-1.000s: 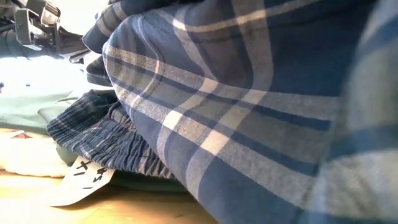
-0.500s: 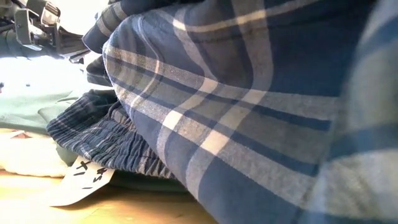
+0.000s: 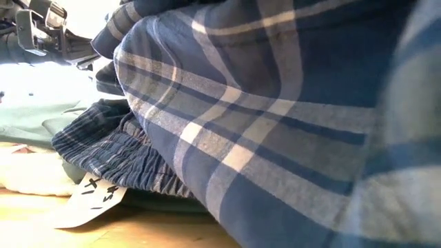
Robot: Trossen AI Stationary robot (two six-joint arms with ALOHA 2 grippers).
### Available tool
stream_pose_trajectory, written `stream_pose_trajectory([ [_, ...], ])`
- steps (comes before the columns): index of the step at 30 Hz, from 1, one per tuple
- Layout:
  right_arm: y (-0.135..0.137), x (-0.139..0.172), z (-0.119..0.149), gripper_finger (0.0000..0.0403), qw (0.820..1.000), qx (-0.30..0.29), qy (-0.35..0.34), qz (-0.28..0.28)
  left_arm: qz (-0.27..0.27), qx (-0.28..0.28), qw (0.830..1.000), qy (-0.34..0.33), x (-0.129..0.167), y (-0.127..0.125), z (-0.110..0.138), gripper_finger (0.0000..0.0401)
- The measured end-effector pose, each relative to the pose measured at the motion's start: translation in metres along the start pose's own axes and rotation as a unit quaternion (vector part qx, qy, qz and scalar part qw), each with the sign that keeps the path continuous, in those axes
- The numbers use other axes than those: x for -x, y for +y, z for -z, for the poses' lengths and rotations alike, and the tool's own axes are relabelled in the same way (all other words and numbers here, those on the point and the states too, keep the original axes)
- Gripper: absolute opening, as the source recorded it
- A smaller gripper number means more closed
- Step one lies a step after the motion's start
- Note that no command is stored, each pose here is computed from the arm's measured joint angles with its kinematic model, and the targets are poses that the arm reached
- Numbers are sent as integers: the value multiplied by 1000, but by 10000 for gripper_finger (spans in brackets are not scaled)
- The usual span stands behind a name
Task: Sort clothes
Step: Put the black shorts into the white bin, then put the blue long sleeve polo into the white bin
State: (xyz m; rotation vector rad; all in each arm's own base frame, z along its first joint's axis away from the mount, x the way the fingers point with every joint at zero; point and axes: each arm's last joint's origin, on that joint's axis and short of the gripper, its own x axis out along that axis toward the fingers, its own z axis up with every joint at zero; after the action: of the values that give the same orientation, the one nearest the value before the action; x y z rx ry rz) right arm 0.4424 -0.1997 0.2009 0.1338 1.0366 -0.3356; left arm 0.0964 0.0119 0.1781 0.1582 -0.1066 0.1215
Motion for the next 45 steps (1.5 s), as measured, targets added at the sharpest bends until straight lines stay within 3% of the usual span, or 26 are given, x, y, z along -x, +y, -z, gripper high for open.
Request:
stream_pose_trajectory([
  [4, -2, -23, 6, 108, 997, 8, 78, 2, 0, 0, 1000, 0, 0, 0, 0, 1],
  [11, -9, -17, -7, 108, 996, 9, 92, 15, 0, 0, 1000, 0, 0, 0, 0, 1],
  [17, -11, 62, -41, 108, 997, 20, 34, 60, 0, 0, 1000, 0, 0, 0, 0, 1],
  [25, 10, 177, -25, 108, 996, 46, -22, 67, 0, 0, 1000, 0, 0, 0, 0, 1],
  [30, 55, 231, 0, 108, 992, 97, -66, 34, 0, 0, 1000, 3, 0, 0, 0, 1],
  [35, 113, 261, 51, 108, 968, 224, -92, -66, 1, 0, 1000, 4, 0, 0, 1, 1],
  [41, 168, 246, 117, 108, 955, 182, -132, -193, 1, 0, 1000, 4, 0, 0, 1, 1],
  [45, 197, 219, 160, 108, 947, 128, -102, -275, 1, 0, 1000, 4, 0, 0, 1, 1],
])
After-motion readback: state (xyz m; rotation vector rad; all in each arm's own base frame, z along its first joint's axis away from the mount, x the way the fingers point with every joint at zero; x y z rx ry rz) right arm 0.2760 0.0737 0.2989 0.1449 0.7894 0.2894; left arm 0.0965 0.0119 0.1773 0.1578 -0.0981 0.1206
